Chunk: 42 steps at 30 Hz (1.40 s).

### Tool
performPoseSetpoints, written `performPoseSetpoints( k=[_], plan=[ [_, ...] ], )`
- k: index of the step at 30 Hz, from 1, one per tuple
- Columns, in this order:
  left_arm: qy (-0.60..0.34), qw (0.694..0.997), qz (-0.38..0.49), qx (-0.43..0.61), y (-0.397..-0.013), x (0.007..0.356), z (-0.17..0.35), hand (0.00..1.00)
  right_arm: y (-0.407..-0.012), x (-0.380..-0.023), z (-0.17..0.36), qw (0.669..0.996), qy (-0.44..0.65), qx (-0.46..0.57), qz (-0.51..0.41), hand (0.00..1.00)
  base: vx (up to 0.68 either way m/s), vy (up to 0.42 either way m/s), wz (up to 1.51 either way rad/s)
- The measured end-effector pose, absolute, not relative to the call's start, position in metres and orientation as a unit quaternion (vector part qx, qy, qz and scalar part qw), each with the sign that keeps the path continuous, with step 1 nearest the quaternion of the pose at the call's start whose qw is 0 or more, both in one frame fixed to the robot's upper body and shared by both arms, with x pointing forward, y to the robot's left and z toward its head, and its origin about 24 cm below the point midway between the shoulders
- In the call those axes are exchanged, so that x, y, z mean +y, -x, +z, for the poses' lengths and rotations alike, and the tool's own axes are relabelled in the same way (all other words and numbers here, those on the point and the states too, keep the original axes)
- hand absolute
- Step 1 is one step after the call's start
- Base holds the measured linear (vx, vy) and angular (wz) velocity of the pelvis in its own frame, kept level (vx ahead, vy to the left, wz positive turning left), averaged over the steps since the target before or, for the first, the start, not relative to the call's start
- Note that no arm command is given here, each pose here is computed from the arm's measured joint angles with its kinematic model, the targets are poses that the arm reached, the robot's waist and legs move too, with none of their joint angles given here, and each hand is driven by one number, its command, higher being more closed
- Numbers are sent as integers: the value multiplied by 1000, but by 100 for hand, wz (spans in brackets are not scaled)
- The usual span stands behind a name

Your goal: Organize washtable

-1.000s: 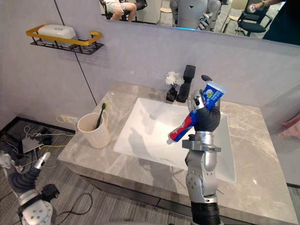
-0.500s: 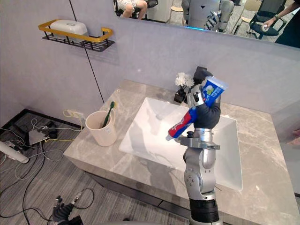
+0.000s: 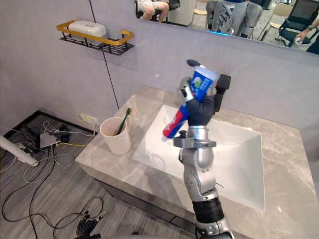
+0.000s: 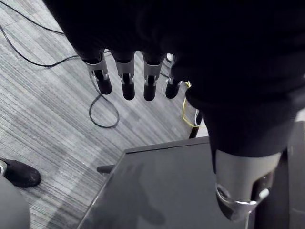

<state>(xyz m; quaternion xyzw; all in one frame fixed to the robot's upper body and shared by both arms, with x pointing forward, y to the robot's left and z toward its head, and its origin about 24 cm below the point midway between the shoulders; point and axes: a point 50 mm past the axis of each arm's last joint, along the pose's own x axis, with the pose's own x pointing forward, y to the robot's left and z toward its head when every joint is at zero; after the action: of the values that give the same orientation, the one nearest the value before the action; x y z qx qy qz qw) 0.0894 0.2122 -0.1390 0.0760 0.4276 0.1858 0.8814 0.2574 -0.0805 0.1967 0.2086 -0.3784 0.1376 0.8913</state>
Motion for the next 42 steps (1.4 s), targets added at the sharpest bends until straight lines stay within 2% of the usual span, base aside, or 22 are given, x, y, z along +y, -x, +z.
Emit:
performPoseSetpoints(
  k=[14,31,42],
  plan=[
    [-137,868,133,458,-84,218,-146,0,-256,-19,218,869,-133,-406,250,100,-34,-4,8],
    [-157,869,106,457,-87,217,-147,0,-268,3,222,876,-36,-415,245,100,-5,0,1],
    [-175,868,93,456,-88,217,-146,0,-289,11,224,886,44,-415,201,100,-4,1,4]
  ],
)
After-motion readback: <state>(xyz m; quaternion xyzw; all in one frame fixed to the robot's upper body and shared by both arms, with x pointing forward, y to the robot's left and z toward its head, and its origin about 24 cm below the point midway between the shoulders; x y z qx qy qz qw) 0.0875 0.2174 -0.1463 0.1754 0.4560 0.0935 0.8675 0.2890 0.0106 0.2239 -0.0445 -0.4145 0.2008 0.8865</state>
